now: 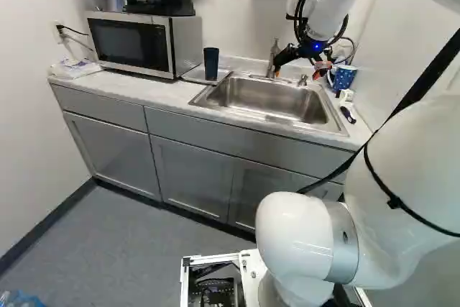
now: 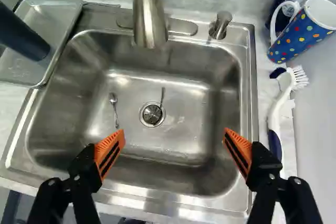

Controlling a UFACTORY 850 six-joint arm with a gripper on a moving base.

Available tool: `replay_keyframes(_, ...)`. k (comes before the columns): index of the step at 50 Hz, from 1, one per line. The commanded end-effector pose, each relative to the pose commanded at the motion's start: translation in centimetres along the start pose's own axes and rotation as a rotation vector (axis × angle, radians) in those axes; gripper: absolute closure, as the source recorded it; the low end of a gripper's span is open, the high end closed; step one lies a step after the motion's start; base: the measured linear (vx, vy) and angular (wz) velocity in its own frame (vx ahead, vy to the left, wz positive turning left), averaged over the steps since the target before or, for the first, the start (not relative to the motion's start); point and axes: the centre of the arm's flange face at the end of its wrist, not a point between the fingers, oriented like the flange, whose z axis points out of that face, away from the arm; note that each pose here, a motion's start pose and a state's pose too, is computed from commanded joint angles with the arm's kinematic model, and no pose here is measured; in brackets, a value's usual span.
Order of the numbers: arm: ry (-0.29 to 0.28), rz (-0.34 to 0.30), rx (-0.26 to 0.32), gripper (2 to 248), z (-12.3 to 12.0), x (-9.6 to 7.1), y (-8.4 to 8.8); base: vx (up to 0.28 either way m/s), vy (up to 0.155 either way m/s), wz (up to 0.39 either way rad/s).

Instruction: Rinse the cup and place it in the tray

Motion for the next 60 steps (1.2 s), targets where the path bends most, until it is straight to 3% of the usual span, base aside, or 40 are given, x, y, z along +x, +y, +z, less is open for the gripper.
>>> replay_keyframes(37,0.0,0.0,0.0,3,0.0,0.0,0.0,-0.015,0.093,-0.012)
replay_keyframes(60,0.0,0.0,0.0,3,0.0,0.0,0.0,-0.063,0.074,-0.214)
